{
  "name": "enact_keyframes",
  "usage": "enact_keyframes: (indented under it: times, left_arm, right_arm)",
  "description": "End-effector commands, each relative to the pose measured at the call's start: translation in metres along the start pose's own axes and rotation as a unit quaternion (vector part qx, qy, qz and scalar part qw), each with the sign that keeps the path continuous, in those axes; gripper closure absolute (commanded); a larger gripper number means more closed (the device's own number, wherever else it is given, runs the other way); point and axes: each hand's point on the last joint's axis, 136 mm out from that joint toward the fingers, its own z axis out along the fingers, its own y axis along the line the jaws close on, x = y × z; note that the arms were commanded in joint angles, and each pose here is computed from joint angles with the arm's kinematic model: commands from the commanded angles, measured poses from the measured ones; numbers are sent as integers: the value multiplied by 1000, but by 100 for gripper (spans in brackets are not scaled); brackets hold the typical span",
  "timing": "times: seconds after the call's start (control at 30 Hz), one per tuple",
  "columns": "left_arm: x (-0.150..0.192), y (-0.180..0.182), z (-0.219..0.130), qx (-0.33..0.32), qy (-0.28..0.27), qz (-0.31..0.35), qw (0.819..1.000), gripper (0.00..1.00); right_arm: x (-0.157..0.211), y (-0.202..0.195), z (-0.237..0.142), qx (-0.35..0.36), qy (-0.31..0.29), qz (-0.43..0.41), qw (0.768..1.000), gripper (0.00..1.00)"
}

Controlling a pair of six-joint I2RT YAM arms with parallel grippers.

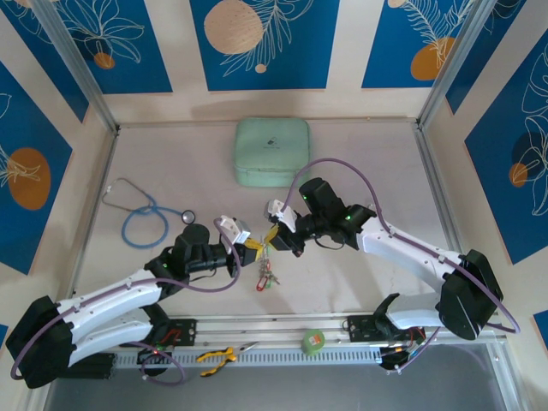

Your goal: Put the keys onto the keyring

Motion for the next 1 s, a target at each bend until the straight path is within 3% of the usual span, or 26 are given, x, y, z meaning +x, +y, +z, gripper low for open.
enact_keyframes:
  times: [0.0, 0.4, 0.97]
  left_arm:
    - [-21, -11, -1, 22, -30, 25, 999, 100]
    - [-22, -12, -3, 23, -33, 31, 999, 100]
    - [-32, -12, -6, 16, -60, 81, 995, 100]
  right_arm:
    - [-12, -2, -3, 0, -9, 2, 1000, 100]
    - [-1, -29, -2, 58, 25, 58, 996, 100]
    - [6, -26, 2, 45, 60, 100, 992, 99]
